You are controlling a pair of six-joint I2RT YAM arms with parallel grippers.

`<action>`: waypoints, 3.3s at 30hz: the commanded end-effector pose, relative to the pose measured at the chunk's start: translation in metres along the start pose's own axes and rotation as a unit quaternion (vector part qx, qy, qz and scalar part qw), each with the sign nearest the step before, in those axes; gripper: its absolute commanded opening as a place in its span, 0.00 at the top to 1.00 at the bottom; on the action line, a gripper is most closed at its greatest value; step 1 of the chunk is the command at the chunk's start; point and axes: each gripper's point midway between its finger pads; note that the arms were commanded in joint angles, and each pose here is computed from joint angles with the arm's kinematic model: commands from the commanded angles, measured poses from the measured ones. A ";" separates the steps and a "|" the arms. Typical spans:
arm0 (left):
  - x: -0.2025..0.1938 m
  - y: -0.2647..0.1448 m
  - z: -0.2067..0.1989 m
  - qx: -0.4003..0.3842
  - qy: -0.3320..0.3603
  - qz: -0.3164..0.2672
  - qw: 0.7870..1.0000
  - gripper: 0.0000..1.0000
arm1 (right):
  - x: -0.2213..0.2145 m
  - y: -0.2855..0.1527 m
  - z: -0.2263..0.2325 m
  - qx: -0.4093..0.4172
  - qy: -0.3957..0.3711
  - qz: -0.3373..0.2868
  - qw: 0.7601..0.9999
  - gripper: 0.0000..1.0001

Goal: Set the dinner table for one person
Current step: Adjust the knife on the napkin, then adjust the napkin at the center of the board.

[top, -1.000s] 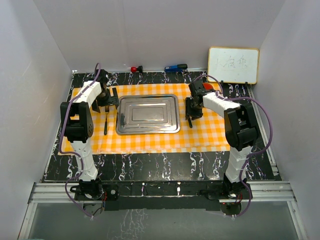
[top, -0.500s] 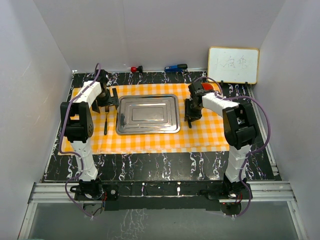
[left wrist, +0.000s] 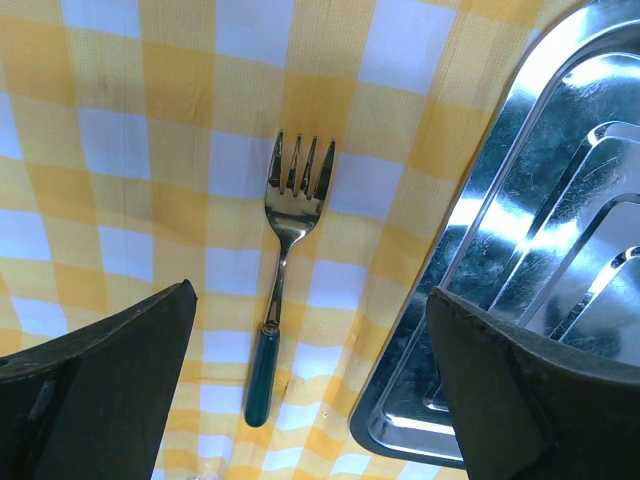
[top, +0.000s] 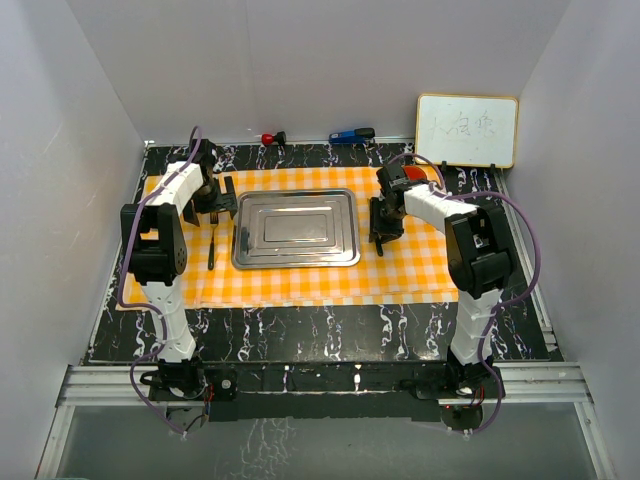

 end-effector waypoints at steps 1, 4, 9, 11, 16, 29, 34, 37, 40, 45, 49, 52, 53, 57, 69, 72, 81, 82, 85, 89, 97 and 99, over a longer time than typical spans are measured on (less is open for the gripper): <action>0.002 -0.017 0.007 0.006 0.002 -0.008 1.000 0.01 | 0.019 -0.001 0.005 -0.001 0.002 -0.026 1.000 0.66; 0.002 -0.018 0.008 0.009 0.002 -0.010 1.000 0.01 | 0.021 -0.002 0.005 -0.003 0.006 -0.029 1.000 0.67; 0.003 -0.018 0.010 0.011 0.002 -0.011 1.000 0.01 | 0.022 0.000 0.006 -0.001 0.015 -0.029 0.999 0.67; 0.003 -0.018 0.010 0.011 0.002 -0.011 1.000 0.01 | 0.022 0.000 0.007 0.000 0.018 -0.029 0.999 0.68; 0.003 -0.018 0.012 0.013 0.002 -0.011 1.000 0.01 | 0.022 0.001 0.007 -0.001 0.022 -0.028 0.999 0.68; 0.005 -0.019 0.012 0.011 0.002 -0.016 1.000 0.01 | 0.027 -0.004 0.001 -0.024 0.033 -0.037 0.998 0.60; 0.022 -0.038 0.010 -0.005 -0.001 -0.063 0.998 0.01 | 0.056 -0.035 -0.004 -0.050 0.029 -0.104 0.993 0.59; 0.046 -0.067 0.006 -0.025 -0.004 -0.115 0.993 0.01 | 0.085 -0.070 -0.005 -0.068 0.028 -0.157 0.985 0.58; 0.074 -0.104 0.006 -0.032 -0.005 -0.170 0.985 0.01 | 0.122 -0.118 -0.001 -0.078 0.028 -0.229 0.970 0.58; 0.112 -0.161 0.018 -0.014 -0.004 -0.255 0.967 0.01 | 0.175 -0.207 0.002 -0.096 0.014 -0.362 0.927 0.58; 0.118 -0.168 0.034 0.025 -0.006 -0.277 0.961 0.01 | 0.182 -0.224 -0.005 -0.117 -0.001 -0.397 0.910 0.56; 0.108 -0.143 0.050 0.054 -0.025 -0.243 0.968 0.01 | 0.172 -0.192 -0.022 -0.152 0.009 -0.370 0.916 0.78; 0.104 -0.131 0.055 0.057 -0.039 -0.224 0.972 0.01 | 0.167 -0.176 -0.031 -0.168 0.010 -0.352 0.921 0.84; 0.098 -0.095 0.090 0.063 -0.116 -0.160 0.978 0.01 | 0.163 -0.151 -0.070 -0.242 0.028 -0.297 0.924 1.00; 0.123 -0.060 0.138 0.042 -0.215 -0.154 0.963 0.62 | 0.217 -0.215 -0.190 -0.262 0.110 -0.367 0.886 1.00; 0.127 -0.055 0.130 0.019 -0.219 -0.160 0.962 1.00 | 0.225 -0.211 -0.202 -0.261 0.106 -0.363 0.888 1.00; 0.124 -0.035 0.114 -0.023 -0.211 -0.148 0.966 1.00 | 0.217 -0.124 -0.178 -0.126 0.094 -0.306 0.939 1.00; 0.124 -0.033 0.113 -0.024 -0.209 -0.145 0.967 1.00 | 0.216 -0.116 -0.175 -0.113 0.092 -0.301 0.942 1.00; 0.122 -0.024 0.111 -0.028 -0.208 -0.134 0.968 1.00 | 0.213 -0.098 -0.172 -0.093 0.089 -0.287 0.949 1.00; 0.116 -0.014 0.108 -0.031 -0.210 -0.120 0.970 1.00 | 0.213 -0.087 -0.170 -0.070 0.086 -0.285 0.952 1.00; 0.103 0.002 0.103 -0.040 -0.220 -0.103 0.969 1.00 | 0.209 -0.065 -0.167 -0.044 0.085 -0.272 0.958 1.00; 0.101 0.005 0.101 -0.042 -0.223 -0.100 0.969 1.00 | 0.207 -0.059 -0.165 -0.038 0.085 -0.267 0.959 1.00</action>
Point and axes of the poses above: each gripper's point midway between its finger pads, its own y axis out along the fingers, its own z axis along the line the jaws close on, x = y × z, and after that the axes turned 3 degrees about -y, right-handed
